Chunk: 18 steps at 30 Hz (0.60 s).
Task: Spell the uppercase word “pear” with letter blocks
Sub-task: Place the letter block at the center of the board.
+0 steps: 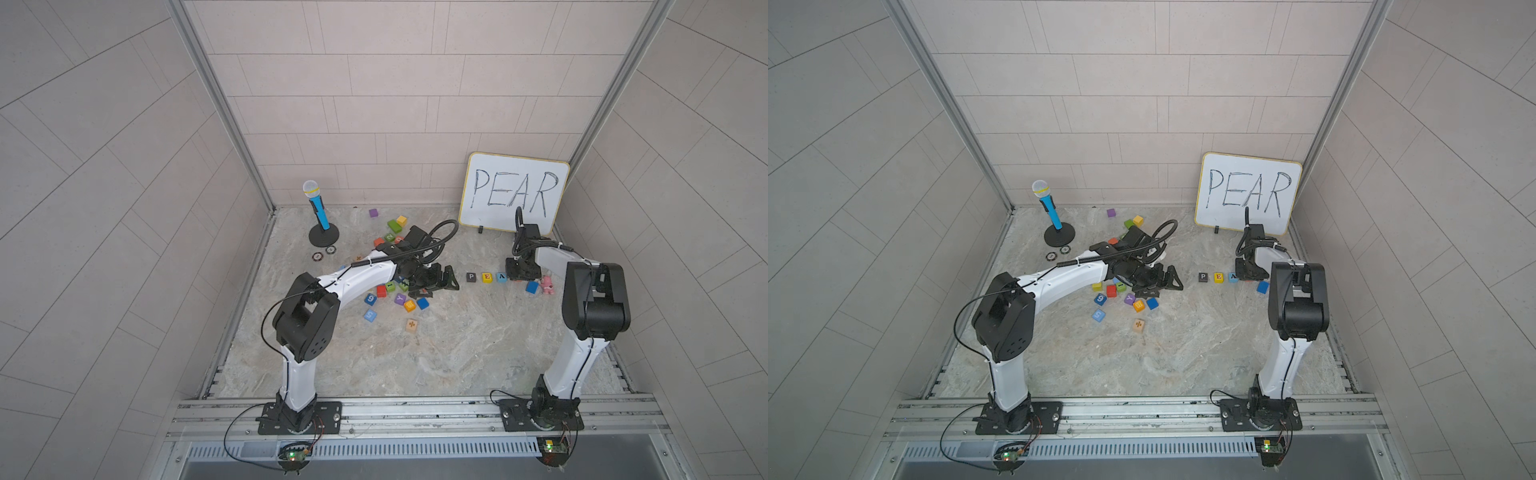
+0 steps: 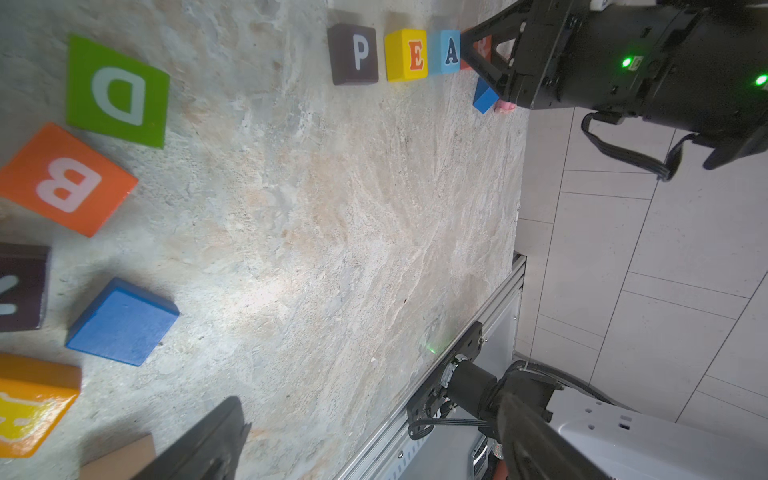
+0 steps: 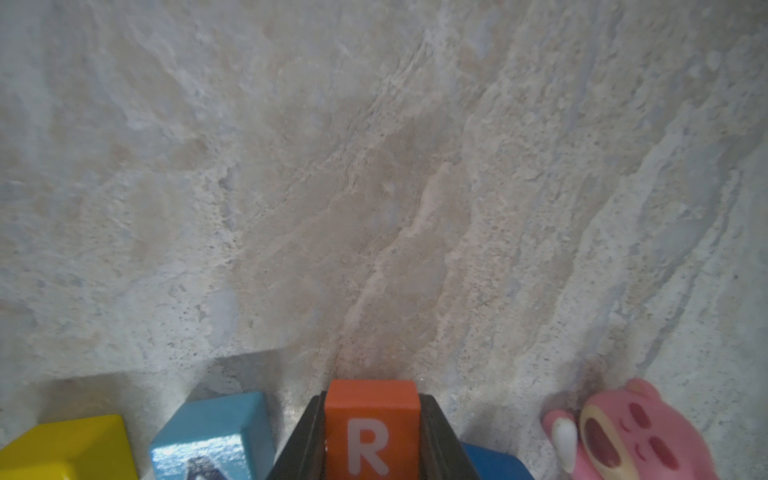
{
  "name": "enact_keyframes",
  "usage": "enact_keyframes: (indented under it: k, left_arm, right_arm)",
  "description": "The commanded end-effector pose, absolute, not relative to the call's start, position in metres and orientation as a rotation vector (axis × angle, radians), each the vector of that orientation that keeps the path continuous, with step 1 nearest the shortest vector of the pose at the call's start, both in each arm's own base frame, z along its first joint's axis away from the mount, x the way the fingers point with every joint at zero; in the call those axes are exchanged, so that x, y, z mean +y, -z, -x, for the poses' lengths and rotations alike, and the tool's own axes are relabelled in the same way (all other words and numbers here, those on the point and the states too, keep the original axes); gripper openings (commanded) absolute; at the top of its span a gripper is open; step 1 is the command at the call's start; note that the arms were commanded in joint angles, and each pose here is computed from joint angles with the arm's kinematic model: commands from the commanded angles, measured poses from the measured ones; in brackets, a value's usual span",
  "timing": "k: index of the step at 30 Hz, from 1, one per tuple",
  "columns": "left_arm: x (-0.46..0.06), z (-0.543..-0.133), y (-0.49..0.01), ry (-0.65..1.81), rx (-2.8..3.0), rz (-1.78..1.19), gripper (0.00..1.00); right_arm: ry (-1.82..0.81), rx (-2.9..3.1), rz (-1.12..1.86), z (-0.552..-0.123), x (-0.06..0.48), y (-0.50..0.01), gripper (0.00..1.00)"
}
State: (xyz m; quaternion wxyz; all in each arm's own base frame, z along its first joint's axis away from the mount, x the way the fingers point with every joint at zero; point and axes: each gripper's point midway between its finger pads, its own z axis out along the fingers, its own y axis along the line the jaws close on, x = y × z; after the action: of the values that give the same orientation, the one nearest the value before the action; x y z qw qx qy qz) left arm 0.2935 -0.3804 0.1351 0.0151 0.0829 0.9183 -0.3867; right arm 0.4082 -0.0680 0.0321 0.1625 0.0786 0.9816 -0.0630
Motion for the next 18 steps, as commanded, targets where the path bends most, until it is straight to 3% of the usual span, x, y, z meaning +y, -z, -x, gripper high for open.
enact_keyframes:
  k: [1, 18]
  left_arm:
    - [-0.3811, -0.2900, -0.1344, 1.204, 2.850, -0.277, 0.99]
    - [-0.3797, -0.2898, -0.1346, 1.200, 2.842, -0.282, 0.99]
  right_arm:
    - [0.193, 2.826, -0.210, -0.4054, -0.0695, -0.0298, 0.30]
    - [0.204, 2.853, -0.208, -0.4039, -0.0700, -0.0231, 0.40]
